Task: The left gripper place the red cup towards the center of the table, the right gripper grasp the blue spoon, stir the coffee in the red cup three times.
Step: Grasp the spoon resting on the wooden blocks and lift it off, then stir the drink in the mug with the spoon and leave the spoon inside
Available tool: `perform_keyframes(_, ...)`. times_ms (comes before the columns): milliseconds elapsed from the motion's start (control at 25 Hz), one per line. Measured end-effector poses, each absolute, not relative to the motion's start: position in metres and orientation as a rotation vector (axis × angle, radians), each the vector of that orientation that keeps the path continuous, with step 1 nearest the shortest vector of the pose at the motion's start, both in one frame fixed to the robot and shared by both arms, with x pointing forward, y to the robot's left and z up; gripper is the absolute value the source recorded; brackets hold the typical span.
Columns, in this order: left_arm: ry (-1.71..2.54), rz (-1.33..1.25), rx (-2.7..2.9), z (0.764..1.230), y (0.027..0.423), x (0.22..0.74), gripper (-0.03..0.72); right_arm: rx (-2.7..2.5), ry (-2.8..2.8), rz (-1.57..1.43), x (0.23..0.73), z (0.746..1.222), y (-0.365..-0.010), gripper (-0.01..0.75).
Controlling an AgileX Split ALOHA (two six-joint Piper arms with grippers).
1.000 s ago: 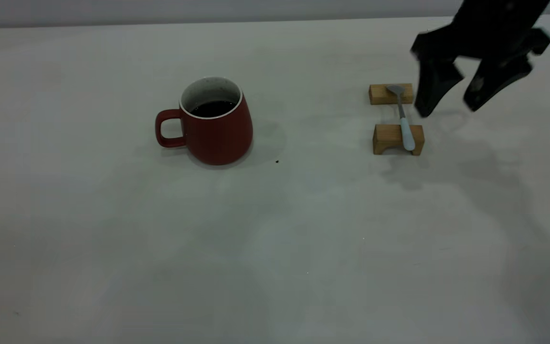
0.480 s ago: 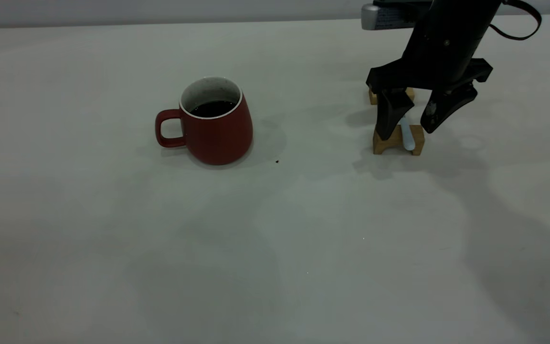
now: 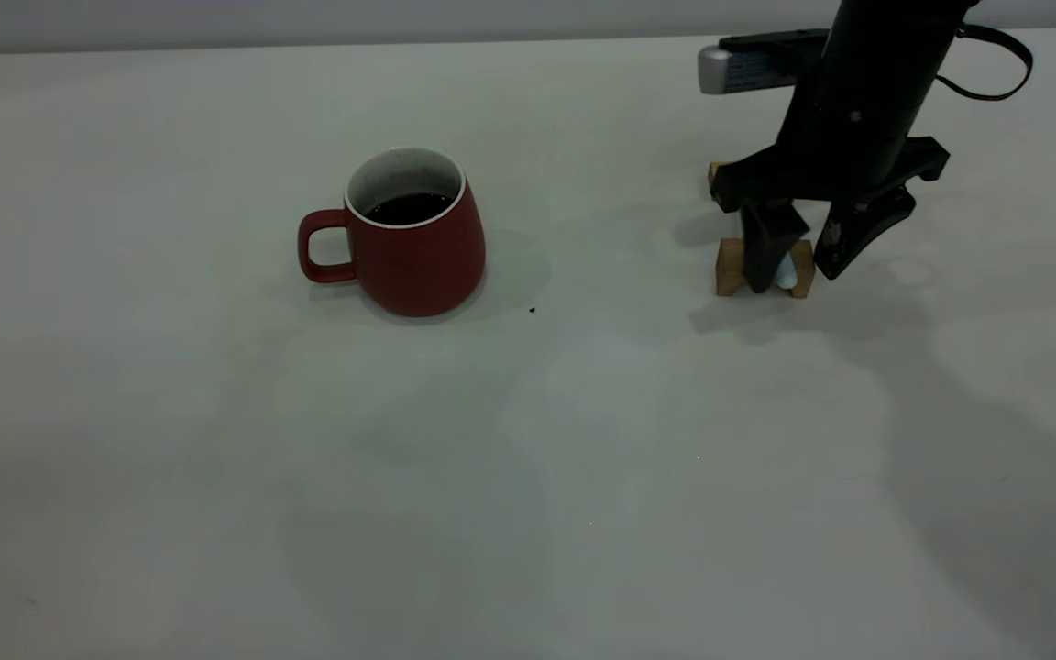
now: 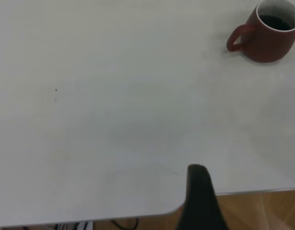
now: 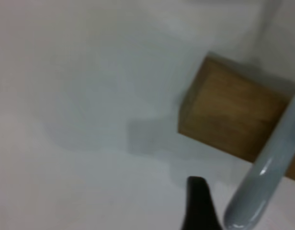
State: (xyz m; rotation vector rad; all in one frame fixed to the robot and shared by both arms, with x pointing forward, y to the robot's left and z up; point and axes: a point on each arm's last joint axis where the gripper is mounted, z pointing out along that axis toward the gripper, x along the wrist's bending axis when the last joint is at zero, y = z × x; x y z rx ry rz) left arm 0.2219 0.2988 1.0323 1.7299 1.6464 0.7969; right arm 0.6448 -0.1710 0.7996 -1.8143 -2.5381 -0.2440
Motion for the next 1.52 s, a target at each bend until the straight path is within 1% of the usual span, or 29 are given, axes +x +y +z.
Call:
perform_keyframes(280,1.647,0.797,1.73,1.032,0.299,0.222,0.594,-1.825,-2.579,-0.207,0.646,0.799,-0.175,0.221)
perform_keyframes(360,1.647,0.797,1.73,1.032,0.299,0.222,0.594,-1.826,-2.582,-0.209,0.646,0.799,-0.175,0.159)
perform_keyframes(600,1.647,0.797,1.73,1.032,0.299,0.222,0.594,-1.828,-2.586,-0.223,0.649,0.806,-0.174,0.155)
perform_keyframes(680,1.647,0.797,1.73,1.032,0.299,0.222,0.594,-1.832,-2.576,-0.245,0.653,0.824,-0.172,0.155)
perform_keyframes(800,1.647,0.797,1.73,1.032,0.299,0.222,0.594,-1.879,-2.463,-0.39,0.663,0.872,-0.16,0.155)
perform_keyframes(960,1.647,0.797,1.73,1.032,0.299,0.222,0.594,-1.872,-2.1,-0.613,0.662,0.927,-0.134,0.155)
perform_keyframes(1120,1.647,0.797,1.729,1.032,0.299,0.222,0.594,-1.831,-1.648,-0.777,0.656,0.949,-0.094,0.155)
perform_keyframes(1240,1.647,0.797,1.729,1.032,0.299,0.222,0.594,-1.827,-1.319,-0.836,0.654,0.962,-0.069,0.155)
perform_keyframes(1400,1.647,0.797,1.729,1.032,0.299,0.222,0.594,-1.874,-0.718,-0.709,0.657,0.965,-0.045,0.155)
perform_keyframes(1520,1.647,0.797,1.729,1.032,0.299,0.222,0.594,-1.85,-0.433,-0.578,0.655,0.962,-0.029,0.155)
